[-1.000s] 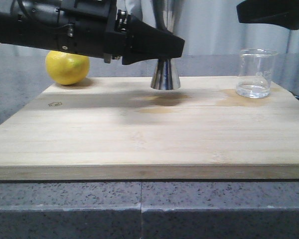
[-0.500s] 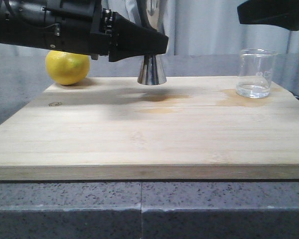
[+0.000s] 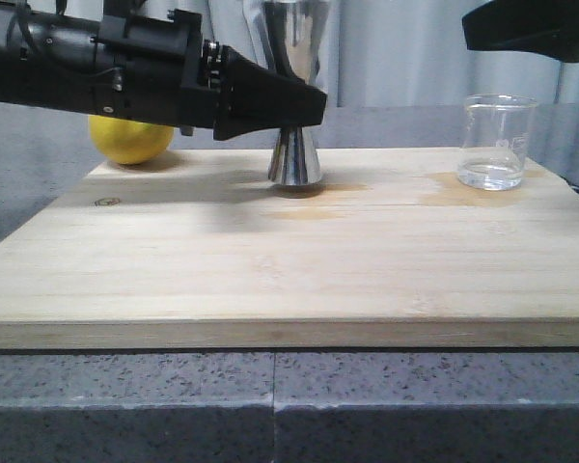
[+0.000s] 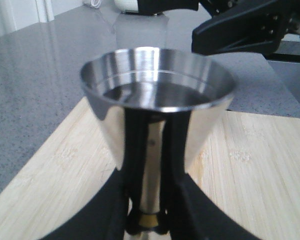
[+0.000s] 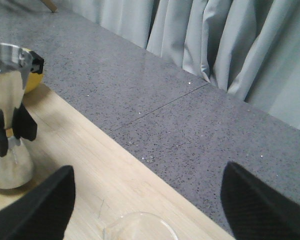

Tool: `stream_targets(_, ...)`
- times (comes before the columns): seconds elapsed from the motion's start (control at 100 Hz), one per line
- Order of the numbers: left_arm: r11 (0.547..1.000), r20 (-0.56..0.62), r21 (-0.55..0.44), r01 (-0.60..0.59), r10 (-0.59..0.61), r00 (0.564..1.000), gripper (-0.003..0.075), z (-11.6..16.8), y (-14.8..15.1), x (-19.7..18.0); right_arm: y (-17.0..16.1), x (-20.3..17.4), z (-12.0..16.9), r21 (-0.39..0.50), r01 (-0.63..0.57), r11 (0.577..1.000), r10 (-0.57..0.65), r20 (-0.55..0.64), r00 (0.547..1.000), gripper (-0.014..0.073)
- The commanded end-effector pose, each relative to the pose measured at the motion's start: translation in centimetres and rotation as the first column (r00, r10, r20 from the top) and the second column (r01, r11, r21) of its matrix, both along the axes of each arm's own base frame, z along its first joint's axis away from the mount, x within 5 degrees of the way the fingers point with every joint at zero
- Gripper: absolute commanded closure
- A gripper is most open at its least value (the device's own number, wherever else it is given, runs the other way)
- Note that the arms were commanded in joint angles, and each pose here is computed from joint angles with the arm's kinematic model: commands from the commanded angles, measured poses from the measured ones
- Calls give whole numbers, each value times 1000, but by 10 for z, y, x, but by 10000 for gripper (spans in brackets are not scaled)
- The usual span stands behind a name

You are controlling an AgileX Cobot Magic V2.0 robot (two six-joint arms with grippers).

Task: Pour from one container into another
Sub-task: 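Lower the jigger onto the board with the left gripper, then open the left gripper and withdraw both grippers upward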

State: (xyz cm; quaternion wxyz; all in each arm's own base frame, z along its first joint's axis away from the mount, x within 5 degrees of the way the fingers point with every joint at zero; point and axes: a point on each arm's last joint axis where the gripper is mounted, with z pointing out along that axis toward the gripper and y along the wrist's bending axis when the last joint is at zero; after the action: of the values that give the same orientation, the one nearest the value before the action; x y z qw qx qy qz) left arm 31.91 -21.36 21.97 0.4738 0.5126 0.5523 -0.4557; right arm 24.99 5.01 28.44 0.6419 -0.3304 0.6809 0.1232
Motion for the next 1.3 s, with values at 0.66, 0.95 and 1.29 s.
stream_targets(0.66,988,29,-149,41,-37,999,349,29,0,-3,0,-3,17,38,-7,999,5,64,998,51)
stream_targets(0.95,991,6,-123,55,-54,999,286,36,1,-8,0,-2,22,64,5,998,-9,71,997,51)
stream_targets(1.29,999,-23,46,17,-16,1000,286,52,8,-19,-5,8,40,205,84,975,-75,-50,996,51)
